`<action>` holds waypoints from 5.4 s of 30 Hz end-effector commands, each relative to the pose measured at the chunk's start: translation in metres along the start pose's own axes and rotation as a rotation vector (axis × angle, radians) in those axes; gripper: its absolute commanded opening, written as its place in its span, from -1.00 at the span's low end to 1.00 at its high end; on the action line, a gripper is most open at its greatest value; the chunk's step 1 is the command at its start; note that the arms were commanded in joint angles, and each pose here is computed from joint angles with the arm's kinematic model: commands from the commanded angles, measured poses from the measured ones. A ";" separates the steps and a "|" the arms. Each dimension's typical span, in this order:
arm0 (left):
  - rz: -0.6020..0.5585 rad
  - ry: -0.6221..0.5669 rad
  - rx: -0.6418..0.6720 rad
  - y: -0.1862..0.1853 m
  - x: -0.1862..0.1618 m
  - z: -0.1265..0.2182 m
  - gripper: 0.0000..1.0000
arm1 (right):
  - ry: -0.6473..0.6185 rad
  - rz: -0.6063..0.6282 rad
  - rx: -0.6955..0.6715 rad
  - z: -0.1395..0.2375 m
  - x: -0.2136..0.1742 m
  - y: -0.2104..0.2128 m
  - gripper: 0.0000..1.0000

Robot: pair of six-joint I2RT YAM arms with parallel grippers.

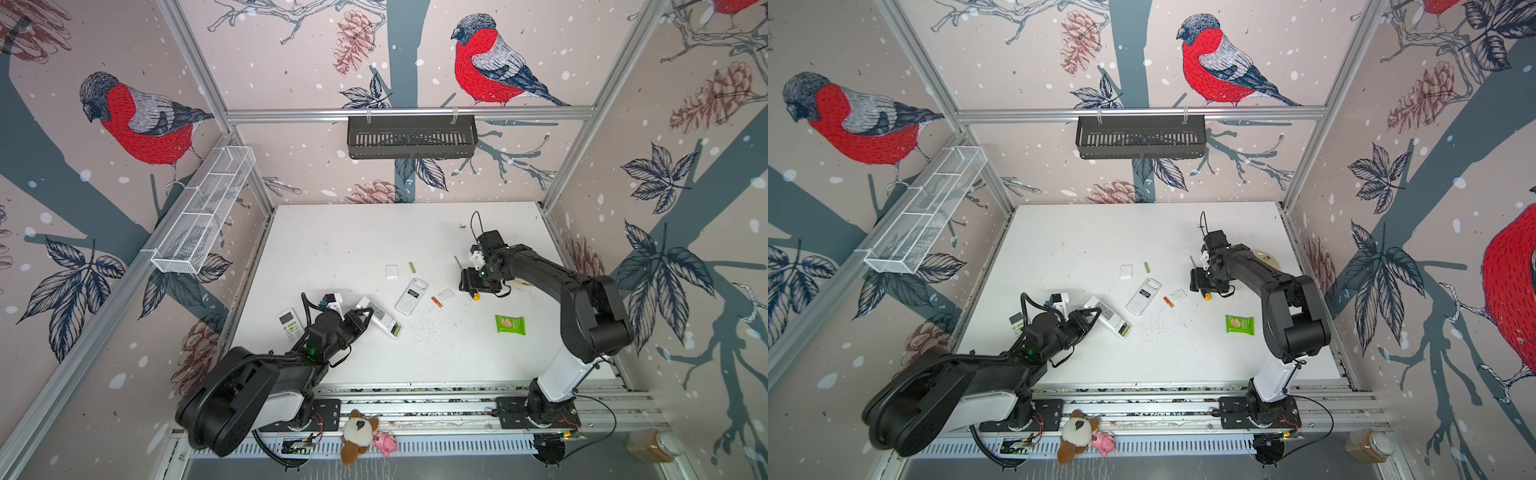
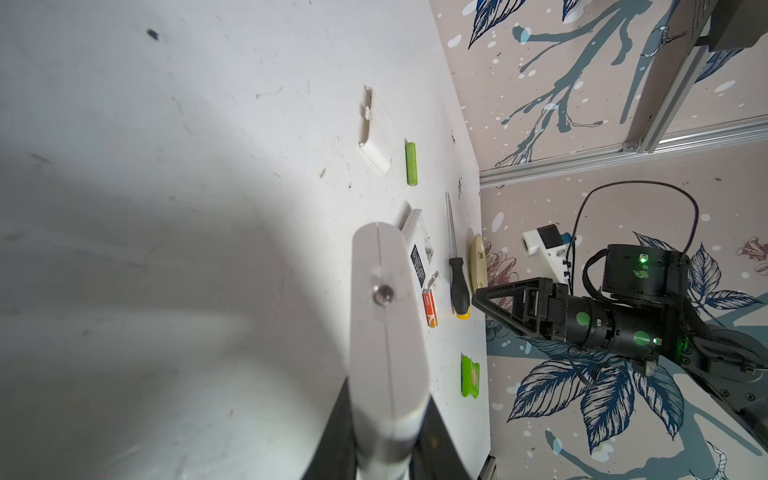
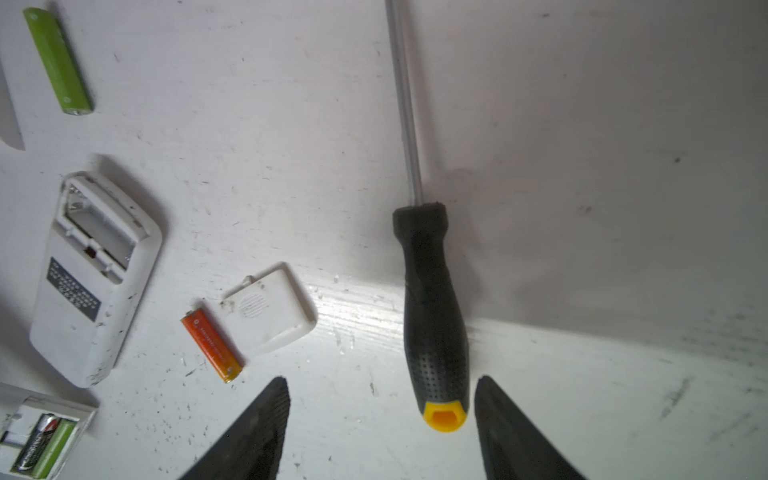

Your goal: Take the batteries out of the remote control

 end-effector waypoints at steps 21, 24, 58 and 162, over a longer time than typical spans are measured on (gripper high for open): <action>0.043 0.000 0.260 0.031 0.004 -0.026 0.55 | 0.028 0.040 -0.068 -0.027 0.005 -0.018 -0.06; 0.047 -0.035 0.389 0.035 0.013 -0.022 0.71 | 0.025 0.025 -0.078 -0.027 0.007 -0.018 -0.16; 0.047 0.159 -0.017 -0.148 0.048 -0.096 0.88 | -0.156 0.521 0.161 0.044 0.003 0.141 -0.97; 0.573 0.304 -0.331 -0.171 0.046 -0.108 -0.17 | -0.604 0.585 0.509 0.139 -0.011 0.157 -0.99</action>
Point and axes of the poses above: each gripper's point midway between its finger pads, its own z axis back along the fingers, its own y axis along the line the jaws close on, x = y × z, the point moved 7 cm from there along z, back along the fingers, and after that the axes turned 5 degrees about z, right-handed, at the moved point
